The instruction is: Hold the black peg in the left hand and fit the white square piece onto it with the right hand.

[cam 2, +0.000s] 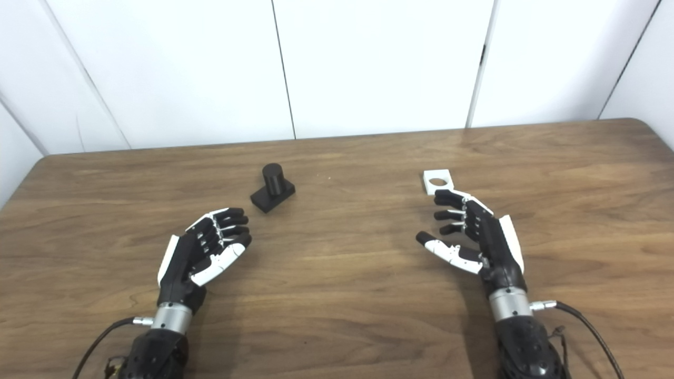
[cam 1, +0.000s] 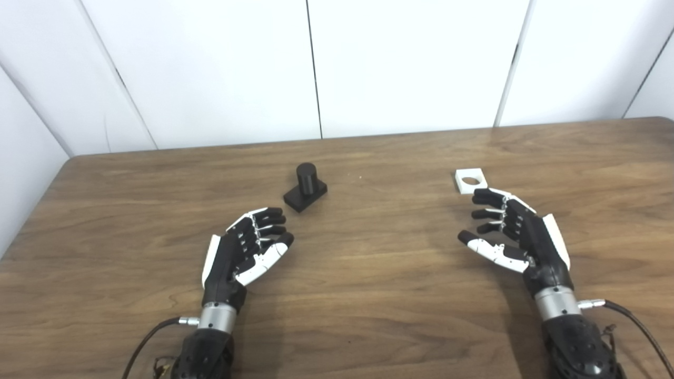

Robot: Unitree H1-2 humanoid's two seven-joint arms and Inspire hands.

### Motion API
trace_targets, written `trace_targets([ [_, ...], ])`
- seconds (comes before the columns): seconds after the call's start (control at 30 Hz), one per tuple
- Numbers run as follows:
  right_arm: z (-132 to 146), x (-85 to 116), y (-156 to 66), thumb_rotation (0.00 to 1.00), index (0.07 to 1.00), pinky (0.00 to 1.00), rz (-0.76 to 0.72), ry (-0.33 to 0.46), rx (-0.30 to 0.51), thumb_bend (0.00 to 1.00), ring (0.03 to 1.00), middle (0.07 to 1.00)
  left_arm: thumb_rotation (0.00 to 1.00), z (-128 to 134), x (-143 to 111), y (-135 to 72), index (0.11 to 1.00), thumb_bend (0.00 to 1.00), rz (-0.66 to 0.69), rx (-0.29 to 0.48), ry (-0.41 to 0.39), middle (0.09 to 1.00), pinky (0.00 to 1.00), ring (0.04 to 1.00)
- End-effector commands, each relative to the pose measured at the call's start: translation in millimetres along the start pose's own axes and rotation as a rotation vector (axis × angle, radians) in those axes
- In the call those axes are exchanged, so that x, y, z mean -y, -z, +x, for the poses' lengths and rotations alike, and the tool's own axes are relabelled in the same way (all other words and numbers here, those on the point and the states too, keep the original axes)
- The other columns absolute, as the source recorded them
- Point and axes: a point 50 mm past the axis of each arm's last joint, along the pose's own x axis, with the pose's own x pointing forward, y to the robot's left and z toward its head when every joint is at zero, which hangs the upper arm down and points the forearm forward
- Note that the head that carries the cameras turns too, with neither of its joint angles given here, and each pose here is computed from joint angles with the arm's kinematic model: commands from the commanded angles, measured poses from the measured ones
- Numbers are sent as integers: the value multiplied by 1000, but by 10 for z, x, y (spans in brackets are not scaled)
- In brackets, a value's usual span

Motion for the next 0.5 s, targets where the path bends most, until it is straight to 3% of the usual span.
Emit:
trace_targets([
  [0.0, 54, -15, -114, 165, 733, 562, 10, 5, 65, 646, 682, 754, 283, 27, -4, -38, 660, 642, 16, 30, -3, 699, 558, 669],
  [0.47, 67, -29, -89, 183, 727, 559, 8, 10, 58, 650, 678, 749, 278, 43, 12, -43, 658, 641, 12, 29, -5, 699, 552, 666],
])
